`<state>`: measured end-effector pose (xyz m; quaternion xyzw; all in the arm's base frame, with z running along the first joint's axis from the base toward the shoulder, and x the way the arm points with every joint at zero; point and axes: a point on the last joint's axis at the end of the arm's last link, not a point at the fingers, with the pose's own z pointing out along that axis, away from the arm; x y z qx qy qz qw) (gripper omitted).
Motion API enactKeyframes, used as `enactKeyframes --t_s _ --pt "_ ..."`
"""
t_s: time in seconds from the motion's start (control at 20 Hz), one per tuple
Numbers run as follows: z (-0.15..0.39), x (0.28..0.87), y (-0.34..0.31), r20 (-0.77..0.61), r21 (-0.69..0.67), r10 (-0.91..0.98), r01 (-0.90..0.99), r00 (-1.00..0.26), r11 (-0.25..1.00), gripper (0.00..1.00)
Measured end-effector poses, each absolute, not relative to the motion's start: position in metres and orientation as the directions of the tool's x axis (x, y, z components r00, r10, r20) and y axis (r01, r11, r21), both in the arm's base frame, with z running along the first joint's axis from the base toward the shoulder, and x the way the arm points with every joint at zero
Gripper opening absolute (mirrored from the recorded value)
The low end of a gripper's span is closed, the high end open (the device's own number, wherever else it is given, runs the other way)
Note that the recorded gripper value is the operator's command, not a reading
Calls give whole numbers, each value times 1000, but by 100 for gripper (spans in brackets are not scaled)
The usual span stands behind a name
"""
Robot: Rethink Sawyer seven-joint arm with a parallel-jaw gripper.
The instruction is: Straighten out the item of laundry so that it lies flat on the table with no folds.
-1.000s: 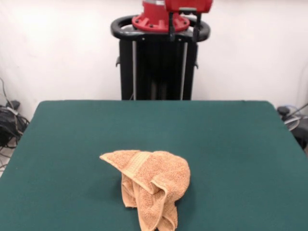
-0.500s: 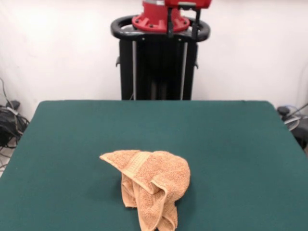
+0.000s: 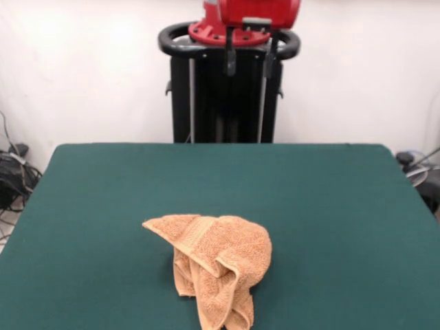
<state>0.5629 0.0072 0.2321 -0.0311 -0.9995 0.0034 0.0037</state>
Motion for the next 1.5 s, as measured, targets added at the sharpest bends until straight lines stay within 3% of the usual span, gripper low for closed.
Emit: enactKeyframes --t_s 0.75,1.15,1.5 --pt "211 733 -51 150 -6 63 63 -987 998 100" --pt "173 814 -84 156 -53 66 58 -986 997 100" --pt "138 846 -98 124 -74 76 67 -989 995 100"
